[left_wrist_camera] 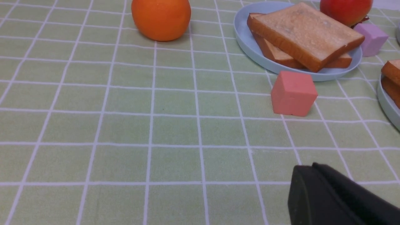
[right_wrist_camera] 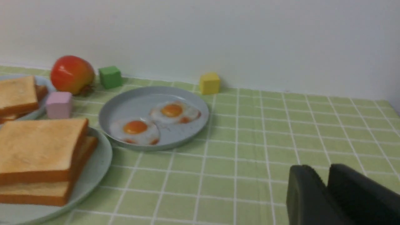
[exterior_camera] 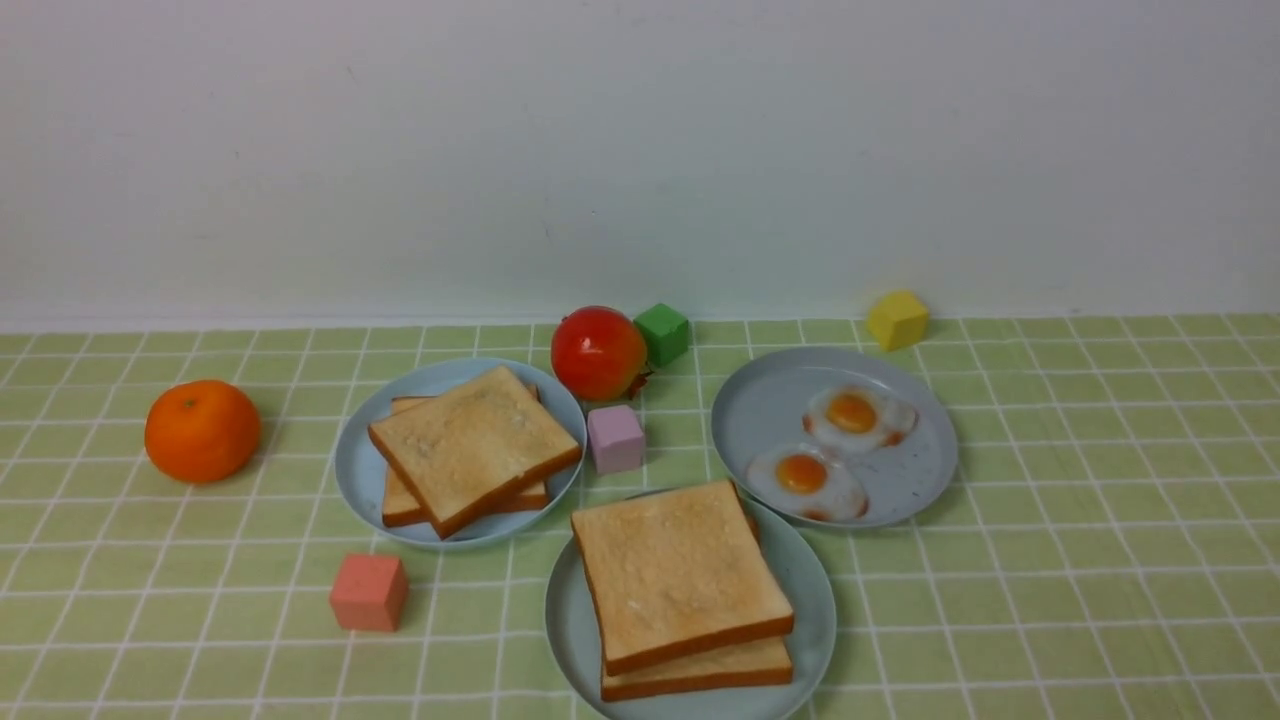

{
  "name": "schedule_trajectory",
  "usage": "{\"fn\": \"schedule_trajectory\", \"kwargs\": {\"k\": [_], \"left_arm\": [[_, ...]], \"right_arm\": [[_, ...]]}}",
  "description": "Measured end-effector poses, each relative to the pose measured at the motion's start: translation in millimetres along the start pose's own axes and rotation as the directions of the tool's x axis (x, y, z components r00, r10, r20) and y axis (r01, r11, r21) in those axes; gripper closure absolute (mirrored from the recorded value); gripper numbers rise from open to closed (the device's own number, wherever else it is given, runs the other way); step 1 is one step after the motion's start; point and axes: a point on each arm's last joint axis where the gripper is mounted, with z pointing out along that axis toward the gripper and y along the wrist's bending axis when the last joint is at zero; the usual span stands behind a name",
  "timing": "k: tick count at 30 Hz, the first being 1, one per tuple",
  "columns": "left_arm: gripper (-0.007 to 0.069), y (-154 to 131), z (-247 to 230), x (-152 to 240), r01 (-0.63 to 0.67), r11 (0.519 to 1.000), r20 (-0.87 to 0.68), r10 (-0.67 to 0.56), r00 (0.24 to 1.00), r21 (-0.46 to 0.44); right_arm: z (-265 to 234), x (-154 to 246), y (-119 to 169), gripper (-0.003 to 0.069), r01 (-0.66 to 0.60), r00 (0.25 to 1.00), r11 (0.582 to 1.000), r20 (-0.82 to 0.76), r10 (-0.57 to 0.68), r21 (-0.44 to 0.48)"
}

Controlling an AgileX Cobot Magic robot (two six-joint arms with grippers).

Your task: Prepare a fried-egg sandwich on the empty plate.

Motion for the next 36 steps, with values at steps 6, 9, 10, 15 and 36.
{"fn": "schedule_trajectory", "kwargs": {"k": [6,9,10,15,36], "left_arm": [[0.0626,0,0,0,0.000,1.000,0.001,0.000,1.000,0.000],[0.0623,0,0,0,0.001,1.000,0.002,-0.001,1.000,0.000],[0.0622,0,0,0,0.001,1.000,0.002,-0.001,1.000,0.000],[0.0620,0,0,0,0.002,1.000,0.002,-0.002,1.000,0.000],[0.0608,0,0,0,0.002,1.000,0.002,-0.002,1.000,0.000]], "right_arm": [[15,49,-3,0.0513,-0.003,0.990,0.997,-0.143,0.014,0.072],[15,49,-5,0.0508,0.000,0.990,0.996,-0.144,0.013,0.091],[15,49,-5,0.0506,-0.003,0.990,0.995,-0.143,0.016,0.095],[16,49,-8,0.0503,-0.067,0.988,0.989,-0.127,0.084,0.133],[16,49,-6,0.0491,-0.124,0.985,0.989,-0.114,0.132,0.076]]}}
